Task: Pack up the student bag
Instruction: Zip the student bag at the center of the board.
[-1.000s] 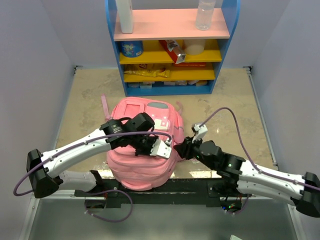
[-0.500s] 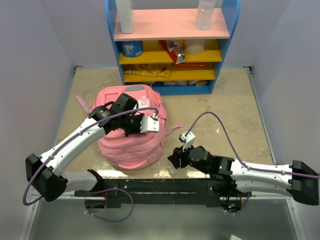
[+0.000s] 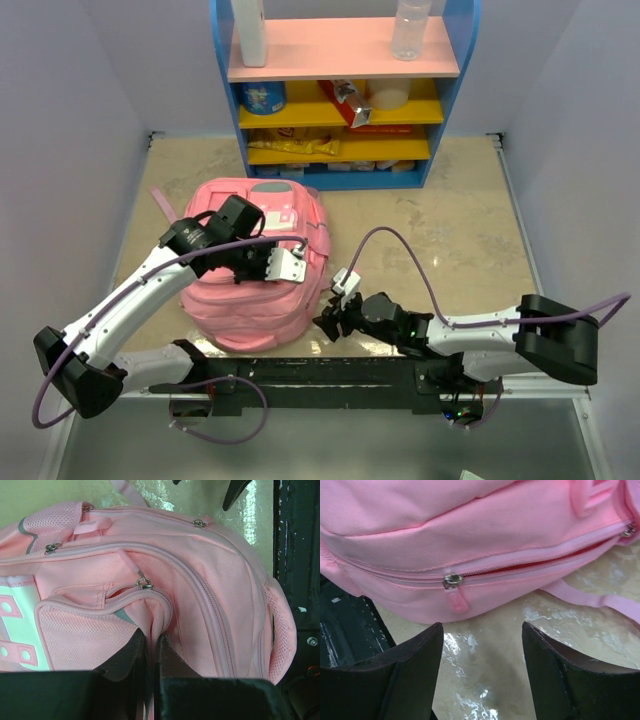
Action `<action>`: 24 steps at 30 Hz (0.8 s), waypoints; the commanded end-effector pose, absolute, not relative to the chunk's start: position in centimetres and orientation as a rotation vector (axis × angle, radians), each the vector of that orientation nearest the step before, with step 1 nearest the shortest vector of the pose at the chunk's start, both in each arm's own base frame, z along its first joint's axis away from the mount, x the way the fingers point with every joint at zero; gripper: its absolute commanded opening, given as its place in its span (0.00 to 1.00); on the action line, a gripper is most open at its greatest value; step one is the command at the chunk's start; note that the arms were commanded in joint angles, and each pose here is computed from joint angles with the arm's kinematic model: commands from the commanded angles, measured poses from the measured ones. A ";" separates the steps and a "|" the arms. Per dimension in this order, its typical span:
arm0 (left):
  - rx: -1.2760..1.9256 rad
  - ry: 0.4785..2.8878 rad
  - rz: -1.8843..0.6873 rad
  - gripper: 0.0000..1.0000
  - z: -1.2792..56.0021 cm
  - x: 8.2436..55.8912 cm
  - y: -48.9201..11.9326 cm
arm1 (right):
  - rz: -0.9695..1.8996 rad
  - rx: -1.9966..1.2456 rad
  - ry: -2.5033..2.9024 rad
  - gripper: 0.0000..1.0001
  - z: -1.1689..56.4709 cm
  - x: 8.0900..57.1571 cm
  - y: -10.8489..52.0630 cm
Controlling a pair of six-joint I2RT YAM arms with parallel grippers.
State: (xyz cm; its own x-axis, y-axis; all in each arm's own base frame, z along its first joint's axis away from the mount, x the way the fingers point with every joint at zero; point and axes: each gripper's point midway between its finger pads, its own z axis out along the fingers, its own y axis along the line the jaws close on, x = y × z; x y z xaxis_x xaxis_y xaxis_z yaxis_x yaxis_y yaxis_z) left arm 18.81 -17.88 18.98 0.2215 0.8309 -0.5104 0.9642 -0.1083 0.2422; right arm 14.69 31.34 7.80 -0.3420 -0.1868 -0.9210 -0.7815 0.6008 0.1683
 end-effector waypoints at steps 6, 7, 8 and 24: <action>1.877 1.445 -0.242 0.00 24.3 20.3 -18.9 | 0.942 -0.782 1.668 0.65 11.8 14.2 34.8; 1.874 1.441 -0.244 0.00 24.4 20.2 -19.0 | 0.945 -0.789 1.667 0.64 11.7 14.1 35.0; 1.868 1.444 -0.244 0.00 24.4 20.3 -19.0 | 0.950 -0.795 1.673 0.63 11.4 14.1 35.2; 1.855 1.442 -0.262 0.00 24.6 19.8 -19.0 | 0.937 -0.742 1.656 0.43 11.6 15.3 36.4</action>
State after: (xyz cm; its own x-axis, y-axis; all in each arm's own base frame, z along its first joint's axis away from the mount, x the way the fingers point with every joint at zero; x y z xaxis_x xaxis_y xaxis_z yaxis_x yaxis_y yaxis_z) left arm 18.42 -17.58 19.95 0.2355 0.8194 -0.5226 0.9568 -0.1010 0.2727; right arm 14.13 34.71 7.44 -0.3237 -0.1468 -0.9347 -0.8354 0.5082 0.2095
